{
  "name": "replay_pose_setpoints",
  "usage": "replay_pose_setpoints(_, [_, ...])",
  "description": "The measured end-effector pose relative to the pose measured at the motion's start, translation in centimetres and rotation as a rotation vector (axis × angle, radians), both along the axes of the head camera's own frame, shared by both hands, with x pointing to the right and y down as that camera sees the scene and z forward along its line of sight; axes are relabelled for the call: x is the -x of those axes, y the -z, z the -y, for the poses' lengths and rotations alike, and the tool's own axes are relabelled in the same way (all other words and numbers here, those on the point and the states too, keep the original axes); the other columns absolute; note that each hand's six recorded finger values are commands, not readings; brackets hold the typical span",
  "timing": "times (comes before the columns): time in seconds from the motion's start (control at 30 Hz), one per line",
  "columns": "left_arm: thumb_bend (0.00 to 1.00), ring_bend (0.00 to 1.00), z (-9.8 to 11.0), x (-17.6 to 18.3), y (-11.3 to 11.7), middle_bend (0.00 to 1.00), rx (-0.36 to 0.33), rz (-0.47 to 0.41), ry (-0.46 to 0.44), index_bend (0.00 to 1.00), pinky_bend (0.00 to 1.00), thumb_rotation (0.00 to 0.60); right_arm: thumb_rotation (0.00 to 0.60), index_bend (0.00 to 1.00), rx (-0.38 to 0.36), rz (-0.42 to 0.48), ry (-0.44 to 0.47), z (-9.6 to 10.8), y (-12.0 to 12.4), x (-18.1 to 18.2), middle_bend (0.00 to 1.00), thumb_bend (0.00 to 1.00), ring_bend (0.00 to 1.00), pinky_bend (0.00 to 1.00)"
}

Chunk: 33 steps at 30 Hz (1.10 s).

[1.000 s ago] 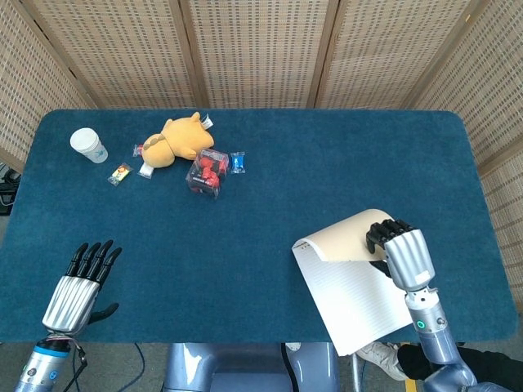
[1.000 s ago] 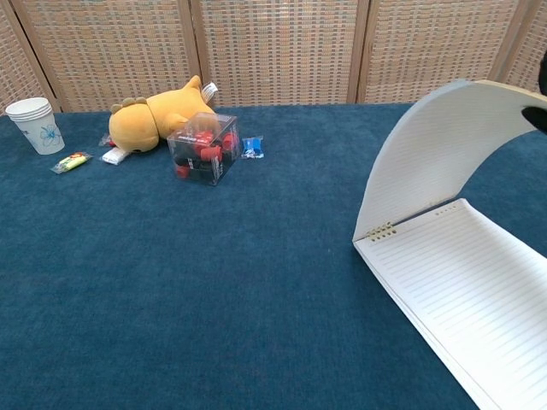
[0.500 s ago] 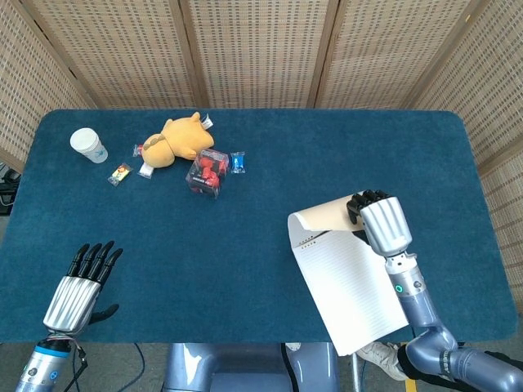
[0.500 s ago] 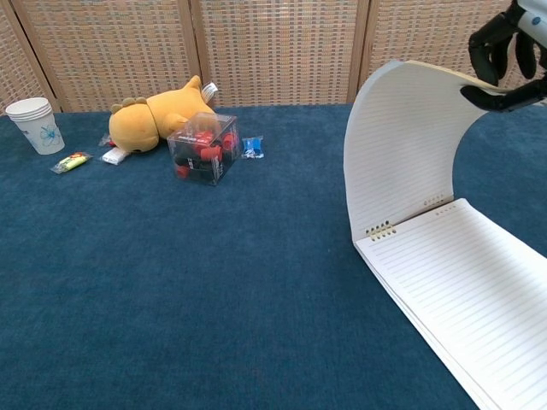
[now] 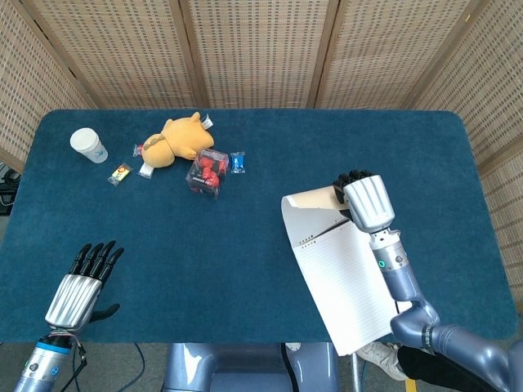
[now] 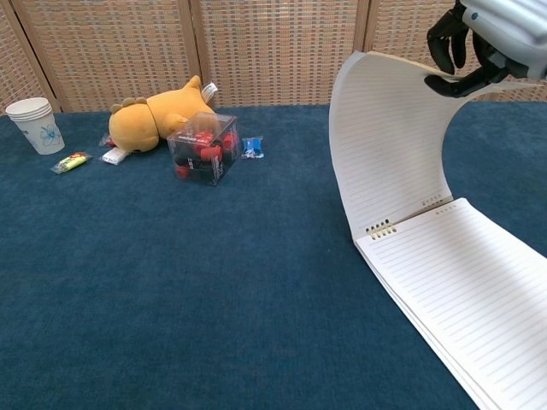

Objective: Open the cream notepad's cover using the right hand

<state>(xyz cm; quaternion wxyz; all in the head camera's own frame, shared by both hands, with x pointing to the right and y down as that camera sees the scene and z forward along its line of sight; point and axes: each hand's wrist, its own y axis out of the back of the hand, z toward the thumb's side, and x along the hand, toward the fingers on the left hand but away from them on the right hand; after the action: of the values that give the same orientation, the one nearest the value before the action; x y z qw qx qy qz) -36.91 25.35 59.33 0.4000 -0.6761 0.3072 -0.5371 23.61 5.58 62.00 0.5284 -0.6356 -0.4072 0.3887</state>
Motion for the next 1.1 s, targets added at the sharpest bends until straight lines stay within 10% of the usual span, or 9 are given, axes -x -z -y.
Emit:
replay_pose_setpoints(0.9, [0.0,0.0,-0.2,0.4,-0.8,0.0,0.039,0.011,0.009,0.0,0.0,0.6,0.6,0.46,0.052,-0.077,0.038,2.2,-2.6,4.5,0.4,0.18,0.33,0.43])
replay_pose_setpoints(1.1, [0.0,0.0,-0.2,0.3,-0.7,0.0,0.034,0.008,0.008,0.0,0.0,0.6,0.6,0.22,0.056,-0.075,0.043,2.2,-2.3,5.5,0.2,0.15,0.17,0.3])
